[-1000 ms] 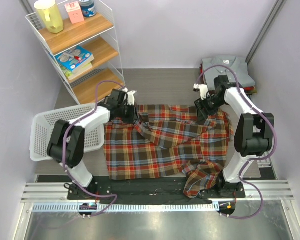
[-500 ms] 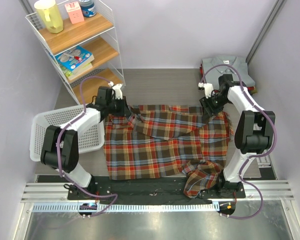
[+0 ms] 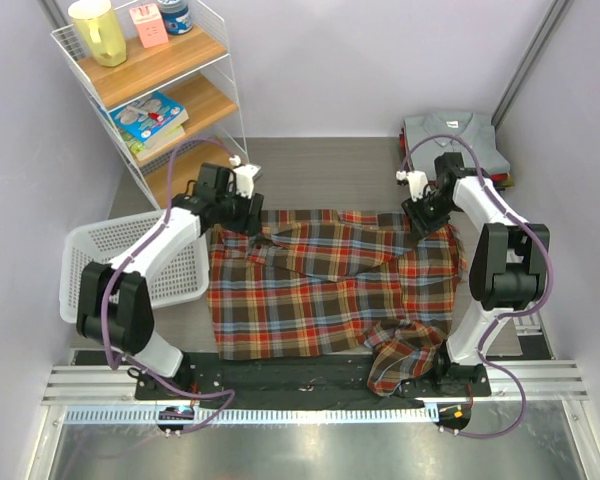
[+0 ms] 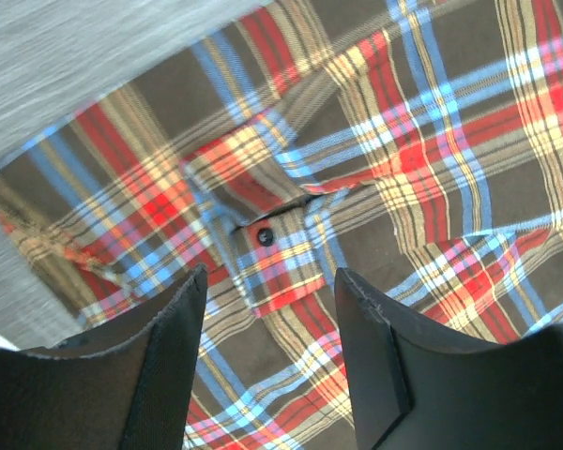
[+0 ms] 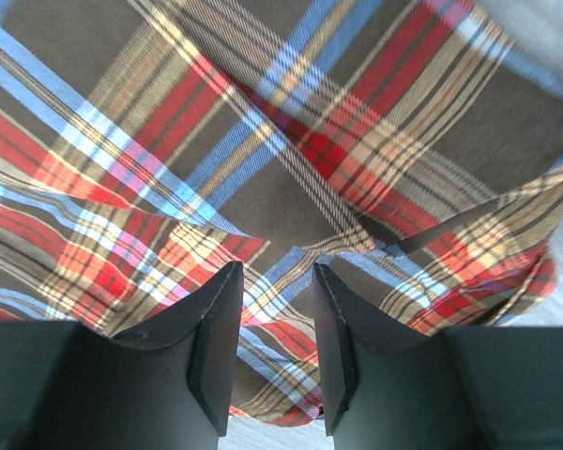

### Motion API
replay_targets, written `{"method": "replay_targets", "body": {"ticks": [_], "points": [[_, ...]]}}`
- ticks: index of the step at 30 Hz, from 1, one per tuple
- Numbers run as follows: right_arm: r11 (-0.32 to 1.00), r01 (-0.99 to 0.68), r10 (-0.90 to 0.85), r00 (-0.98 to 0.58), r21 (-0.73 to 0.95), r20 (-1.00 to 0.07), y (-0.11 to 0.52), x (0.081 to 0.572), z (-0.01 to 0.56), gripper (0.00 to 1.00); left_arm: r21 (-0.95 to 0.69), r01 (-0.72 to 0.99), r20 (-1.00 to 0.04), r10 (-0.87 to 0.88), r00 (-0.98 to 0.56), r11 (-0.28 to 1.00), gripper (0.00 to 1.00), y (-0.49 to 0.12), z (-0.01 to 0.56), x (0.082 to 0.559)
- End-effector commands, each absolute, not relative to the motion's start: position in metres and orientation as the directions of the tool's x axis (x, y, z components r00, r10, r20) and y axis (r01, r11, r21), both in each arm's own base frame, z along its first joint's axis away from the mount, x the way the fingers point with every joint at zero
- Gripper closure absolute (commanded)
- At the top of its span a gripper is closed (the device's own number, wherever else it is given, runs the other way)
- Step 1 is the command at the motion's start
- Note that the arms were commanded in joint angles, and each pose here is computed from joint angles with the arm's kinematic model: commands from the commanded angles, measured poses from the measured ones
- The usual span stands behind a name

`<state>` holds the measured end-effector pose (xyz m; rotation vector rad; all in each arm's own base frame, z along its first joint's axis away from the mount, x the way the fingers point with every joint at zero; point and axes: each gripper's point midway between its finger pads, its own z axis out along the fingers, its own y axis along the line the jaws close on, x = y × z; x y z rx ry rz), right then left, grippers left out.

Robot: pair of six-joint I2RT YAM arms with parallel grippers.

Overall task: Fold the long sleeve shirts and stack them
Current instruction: Fold the shirt

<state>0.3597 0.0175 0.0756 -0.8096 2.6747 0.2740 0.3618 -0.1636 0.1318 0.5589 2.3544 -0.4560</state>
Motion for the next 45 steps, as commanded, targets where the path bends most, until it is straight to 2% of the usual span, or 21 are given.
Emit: {"method": "replay_targets", "body": {"ticks": [1,4,11,14,19,23,24,26,27,30,32,33,35,36,40,45], "points": [[0.837,-0.547,-0.505,-0.787,0.022,-0.356,0.009,0.365,0.068,0.60,-0.127,0.505,-0.523,0.376,-0.765,0.854,0.45,-0.165,0.090,0.358],[0.843,-0.537,-0.510,-0.797,-0.007,-0.324,0.001,0.367,0.051,0.60,-0.140,0.471,-0.440,0.371,-0.818,0.871,0.48,-0.163,0.065,0.361],[0.851,-0.523,-0.517,-0.811,-0.057,-0.274,-0.012,0.382,0.013,0.61,-0.082,0.438,-0.333,0.390,-0.859,0.895,0.50,-0.145,0.018,0.381],[0.859,-0.508,-0.505,-0.817,-0.068,-0.278,-0.015,0.402,0.002,0.61,-0.083,0.399,-0.347,0.349,-0.871,0.913,0.52,-0.133,0.009,0.408],[0.859,-0.500,-0.503,-0.786,-0.109,-0.359,-0.014,0.456,0.015,0.60,-0.107,0.381,-0.361,0.321,-0.876,0.918,0.52,-0.125,0.005,0.448],[0.820,-0.571,-0.533,-0.736,-0.042,-0.417,0.004,0.460,0.055,0.52,-0.184,0.438,-0.449,0.321,-0.834,0.880,0.48,-0.146,0.044,0.459],[0.811,-0.583,-0.540,-0.721,-0.042,-0.434,0.006,0.452,0.077,0.50,-0.251,0.464,-0.463,0.316,-0.828,0.850,0.46,-0.158,0.051,0.451],[0.757,-0.653,-0.577,-0.659,-0.014,-0.482,0.018,0.436,0.105,0.45,-0.277,0.500,-0.528,0.305,-0.793,0.821,0.45,-0.167,0.089,0.441],[0.746,-0.665,-0.584,-0.642,-0.018,-0.496,0.020,0.415,0.130,0.36,-0.300,0.528,-0.550,0.308,-0.776,0.795,0.44,-0.174,0.104,0.432],[0.647,-0.761,-0.659,-0.588,0.044,-0.469,0.029,0.353,0.144,0.26,-0.322,0.628,-0.595,0.364,-0.716,0.709,0.41,-0.184,0.134,0.385],[0.604,-0.797,-0.697,-0.542,0.022,-0.471,0.030,0.316,0.161,0.25,-0.343,0.710,-0.633,0.407,-0.659,0.615,0.40,-0.191,0.154,0.345],[0.568,-0.818,-0.722,-0.548,0.090,-0.423,0.030,0.282,0.147,0.24,-0.353,0.743,-0.641,0.432,-0.635,0.568,0.33,-0.200,0.157,0.325],[0.535,-0.839,-0.736,-0.520,0.099,-0.432,0.034,0.247,0.153,0.25,-0.337,0.824,-0.691,0.474,-0.546,0.456,0.31,-0.212,0.169,0.282],[0.508,-0.842,-0.735,-0.533,0.179,-0.419,0.040,0.217,0.144,0.24,-0.320,0.869,-0.716,0.505,-0.483,0.378,0.30,-0.227,0.175,0.259],[0.367,-0.917,-0.786,-0.396,0.157,-0.474,0.049,0.168,0.150,0.23,-0.269,0.940,-0.763,0.549,-0.340,0.209,0.28,-0.262,0.178,0.194],[0.197,-0.973,-0.850,-0.232,0.122,-0.474,0.050,0.126,0.138,0.19,-0.287,0.938,-0.753,0.559,-0.347,0.195,0.28,-0.265,0.151,0.171]]}}
